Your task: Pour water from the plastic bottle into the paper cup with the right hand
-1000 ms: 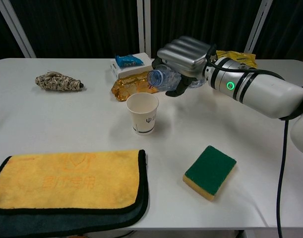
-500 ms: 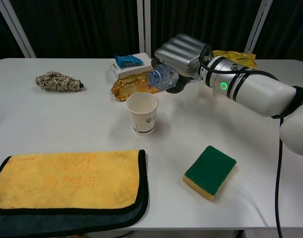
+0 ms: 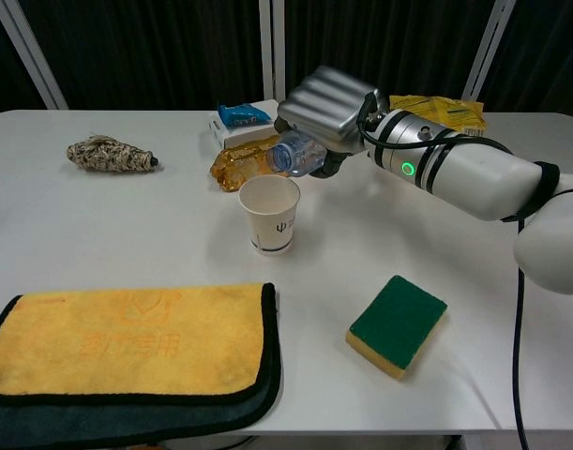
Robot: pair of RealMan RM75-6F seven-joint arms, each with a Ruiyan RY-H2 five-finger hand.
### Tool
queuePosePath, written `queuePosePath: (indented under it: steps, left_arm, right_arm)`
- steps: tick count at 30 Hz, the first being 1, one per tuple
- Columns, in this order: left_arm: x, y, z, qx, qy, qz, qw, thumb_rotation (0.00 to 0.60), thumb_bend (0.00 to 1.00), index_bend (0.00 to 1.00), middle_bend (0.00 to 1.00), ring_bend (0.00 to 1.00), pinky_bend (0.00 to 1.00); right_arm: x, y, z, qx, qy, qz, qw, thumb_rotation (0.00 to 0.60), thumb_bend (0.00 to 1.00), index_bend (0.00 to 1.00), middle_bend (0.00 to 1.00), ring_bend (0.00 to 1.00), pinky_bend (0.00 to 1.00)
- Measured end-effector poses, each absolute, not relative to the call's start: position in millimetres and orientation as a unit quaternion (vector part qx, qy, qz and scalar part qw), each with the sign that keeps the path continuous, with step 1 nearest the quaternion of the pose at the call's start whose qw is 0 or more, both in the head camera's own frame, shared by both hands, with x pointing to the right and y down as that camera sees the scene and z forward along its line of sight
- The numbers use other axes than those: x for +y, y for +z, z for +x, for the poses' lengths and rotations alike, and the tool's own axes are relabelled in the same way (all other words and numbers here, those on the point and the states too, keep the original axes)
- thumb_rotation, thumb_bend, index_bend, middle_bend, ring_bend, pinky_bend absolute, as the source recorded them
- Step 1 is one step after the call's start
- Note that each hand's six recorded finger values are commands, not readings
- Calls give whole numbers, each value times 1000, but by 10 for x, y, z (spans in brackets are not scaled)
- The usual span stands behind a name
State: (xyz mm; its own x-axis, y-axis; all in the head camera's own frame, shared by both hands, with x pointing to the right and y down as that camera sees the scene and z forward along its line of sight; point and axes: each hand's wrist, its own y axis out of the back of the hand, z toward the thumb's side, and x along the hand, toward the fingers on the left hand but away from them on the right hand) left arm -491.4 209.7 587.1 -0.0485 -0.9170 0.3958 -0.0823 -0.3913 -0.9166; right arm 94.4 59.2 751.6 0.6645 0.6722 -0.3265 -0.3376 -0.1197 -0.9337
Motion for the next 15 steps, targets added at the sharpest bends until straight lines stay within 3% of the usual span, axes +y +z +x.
queuePosePath:
  steps: [15]
  left_arm:
    - [2103, 5882, -4922, 421, -589, -592, 354, 538, 89, 86, 66, 0, 115]
  right_arm:
    - [560, 7517, 928, -104, 383, -620, 676, 600, 397, 821, 648, 638, 516]
